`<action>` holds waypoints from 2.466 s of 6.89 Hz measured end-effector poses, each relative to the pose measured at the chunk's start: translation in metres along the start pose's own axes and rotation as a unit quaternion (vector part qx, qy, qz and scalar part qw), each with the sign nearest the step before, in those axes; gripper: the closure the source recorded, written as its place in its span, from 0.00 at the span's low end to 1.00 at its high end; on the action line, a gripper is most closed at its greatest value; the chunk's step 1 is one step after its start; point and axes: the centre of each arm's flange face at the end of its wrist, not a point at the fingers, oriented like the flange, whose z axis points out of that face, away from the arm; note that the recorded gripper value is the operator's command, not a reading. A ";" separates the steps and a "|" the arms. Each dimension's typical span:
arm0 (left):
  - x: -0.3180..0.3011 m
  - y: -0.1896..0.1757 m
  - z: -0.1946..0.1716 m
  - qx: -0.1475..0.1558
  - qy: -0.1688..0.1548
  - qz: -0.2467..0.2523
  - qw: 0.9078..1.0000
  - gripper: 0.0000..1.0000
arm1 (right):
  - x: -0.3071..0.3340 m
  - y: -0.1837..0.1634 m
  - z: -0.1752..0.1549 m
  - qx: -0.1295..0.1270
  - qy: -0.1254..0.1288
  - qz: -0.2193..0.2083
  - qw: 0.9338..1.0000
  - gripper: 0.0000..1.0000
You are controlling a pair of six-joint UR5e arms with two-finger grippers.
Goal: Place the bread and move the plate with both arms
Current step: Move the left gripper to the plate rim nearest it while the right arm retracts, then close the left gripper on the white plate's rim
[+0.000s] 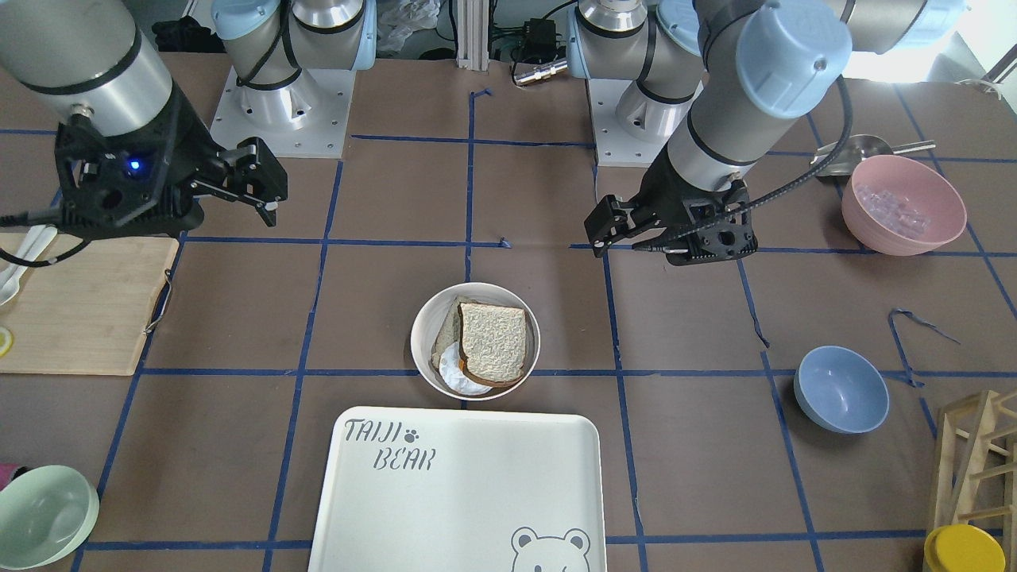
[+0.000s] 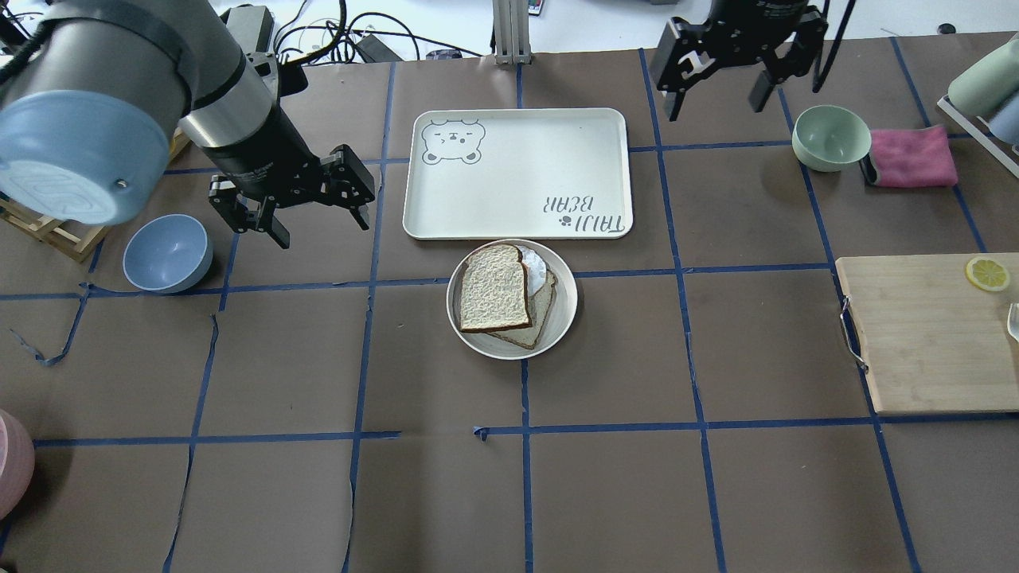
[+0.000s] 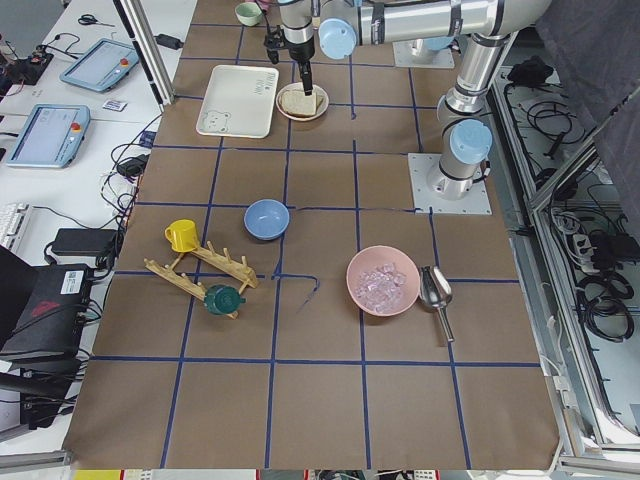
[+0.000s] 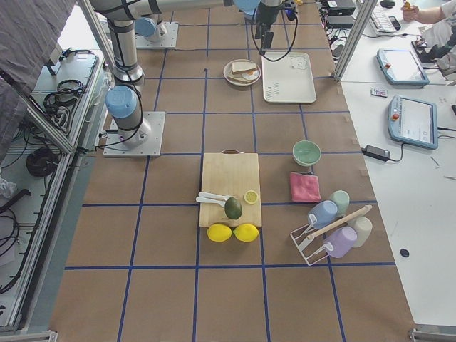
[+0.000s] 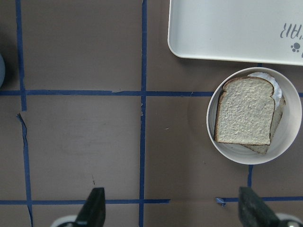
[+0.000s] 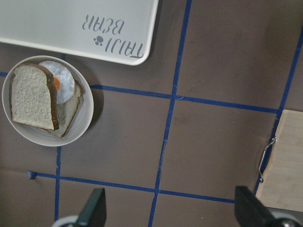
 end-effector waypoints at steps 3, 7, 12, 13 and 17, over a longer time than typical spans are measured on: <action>0.010 -0.015 0.107 -0.012 0.026 -0.102 0.994 0.00 | -0.001 0.027 0.007 0.016 -0.002 0.007 1.000 0.00; 0.026 -0.017 0.184 -0.041 0.032 -0.082 0.995 0.29 | -0.008 0.018 0.008 0.063 -0.044 0.009 0.997 0.00; 0.030 -0.025 0.216 -0.050 0.029 -0.075 0.996 0.58 | -0.001 0.023 -0.001 0.078 -0.002 0.016 0.997 0.00; 0.031 -0.026 0.221 -0.048 0.030 -0.073 0.996 0.90 | 0.000 0.023 -0.001 0.077 0.002 0.016 0.997 0.00; 0.034 -0.030 0.220 -0.036 0.035 -0.068 0.996 1.00 | 0.000 0.023 0.000 0.075 0.000 0.014 0.997 0.00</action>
